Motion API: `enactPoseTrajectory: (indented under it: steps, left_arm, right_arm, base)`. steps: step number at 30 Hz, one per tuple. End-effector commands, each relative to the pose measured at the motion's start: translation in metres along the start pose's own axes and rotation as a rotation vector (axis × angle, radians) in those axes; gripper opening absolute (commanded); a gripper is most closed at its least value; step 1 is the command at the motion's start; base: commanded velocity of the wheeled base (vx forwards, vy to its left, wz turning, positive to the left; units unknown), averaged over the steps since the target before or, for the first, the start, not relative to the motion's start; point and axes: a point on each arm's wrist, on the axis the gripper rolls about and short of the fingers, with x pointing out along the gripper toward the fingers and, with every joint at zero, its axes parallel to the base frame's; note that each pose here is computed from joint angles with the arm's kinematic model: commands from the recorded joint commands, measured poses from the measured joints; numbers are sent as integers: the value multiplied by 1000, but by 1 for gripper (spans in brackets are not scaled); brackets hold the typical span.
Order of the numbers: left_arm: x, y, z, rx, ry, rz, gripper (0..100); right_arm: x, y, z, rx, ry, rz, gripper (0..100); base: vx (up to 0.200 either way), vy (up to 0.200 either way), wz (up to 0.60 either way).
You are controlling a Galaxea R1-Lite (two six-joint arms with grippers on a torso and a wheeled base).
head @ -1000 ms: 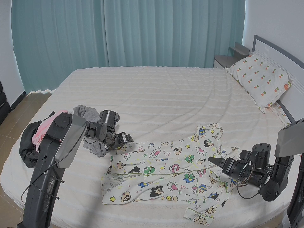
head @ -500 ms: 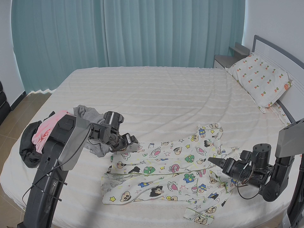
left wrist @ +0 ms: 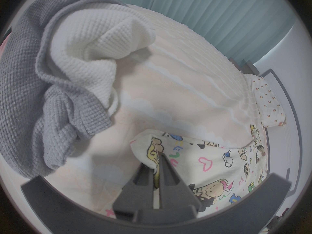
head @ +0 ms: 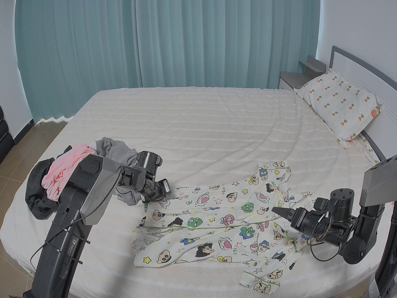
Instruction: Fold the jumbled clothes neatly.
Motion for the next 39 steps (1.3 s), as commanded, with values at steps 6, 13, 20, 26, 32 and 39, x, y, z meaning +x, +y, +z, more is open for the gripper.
enactPoseTrajectory:
  steps: [6, 13, 20, 26, 32, 39]
  left_arm:
    - [7, 5, -4, -26, -9, 41, 0]
    - [3, 2, -3, -111, -15, 51, 0]
    - [-26, -12, 15, -160, -36, -12, 0]
    - [-56, -27, 38, -188, -100, -125, 0]
    - [-56, -23, 45, -187, -140, -140, 0]
    - [-36, -2, 49, -211, -207, -105, 0]
  right_arm:
    - [0, -1, -1, 1, 6, -4, 100]
    - [-1, -1, -2, 1, 8, -6, 100]
    - [-1, -1, -2, 1, 8, -6, 100]
    - [-1, -1, -2, 1, 9, -3, 100]
    - [-1, 0, -2, 0, 10, -2, 100]
    - [-2, 1, -5, -4, 20, 2, 100]
  base:
    - [0, 0, 0]
    - [0, 0, 0]
    - [0, 0, 0]
    - [0, 0, 0]
    - [0, 0, 0]
    - [0, 0, 0]
